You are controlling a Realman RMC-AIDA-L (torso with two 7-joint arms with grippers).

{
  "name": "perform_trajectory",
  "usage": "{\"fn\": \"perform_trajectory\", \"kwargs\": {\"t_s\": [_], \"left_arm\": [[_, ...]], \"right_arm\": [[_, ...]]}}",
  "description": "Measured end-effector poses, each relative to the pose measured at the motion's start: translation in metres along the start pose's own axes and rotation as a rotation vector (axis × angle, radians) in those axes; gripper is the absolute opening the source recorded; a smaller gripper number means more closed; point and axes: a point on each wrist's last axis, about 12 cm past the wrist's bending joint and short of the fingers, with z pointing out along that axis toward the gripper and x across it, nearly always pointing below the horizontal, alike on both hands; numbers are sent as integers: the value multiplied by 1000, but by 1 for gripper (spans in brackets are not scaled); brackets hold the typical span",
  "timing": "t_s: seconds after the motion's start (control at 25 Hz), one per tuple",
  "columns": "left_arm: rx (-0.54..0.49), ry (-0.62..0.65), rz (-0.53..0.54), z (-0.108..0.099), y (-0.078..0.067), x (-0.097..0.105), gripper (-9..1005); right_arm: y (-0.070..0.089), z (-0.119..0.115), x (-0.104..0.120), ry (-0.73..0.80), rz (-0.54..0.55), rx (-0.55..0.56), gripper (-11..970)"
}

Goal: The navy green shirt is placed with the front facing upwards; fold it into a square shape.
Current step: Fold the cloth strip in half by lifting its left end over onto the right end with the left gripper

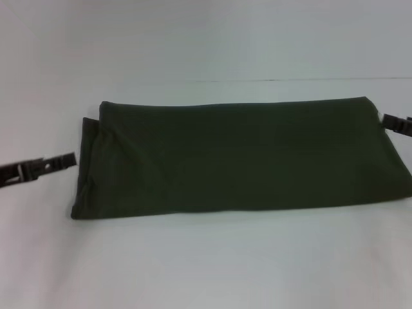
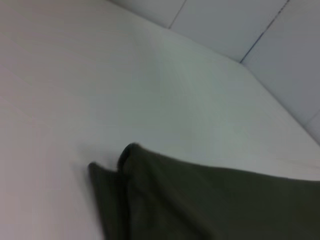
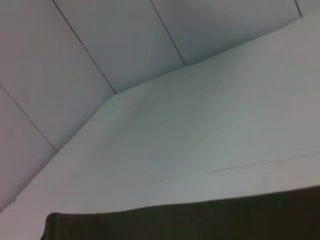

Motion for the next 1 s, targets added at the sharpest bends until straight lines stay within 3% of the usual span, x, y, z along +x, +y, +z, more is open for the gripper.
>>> {"fn": "perform_trajectory", "kwargs": {"t_s": [0.36, 1.0], "left_arm": [[-36, 117, 12, 2, 4, 22, 928], [-23, 172, 58, 35, -3, 26, 879]], "right_arm": [[-6, -9, 4, 1, 33, 23, 947], [-5, -3, 4, -2, 34, 31, 947]]}}
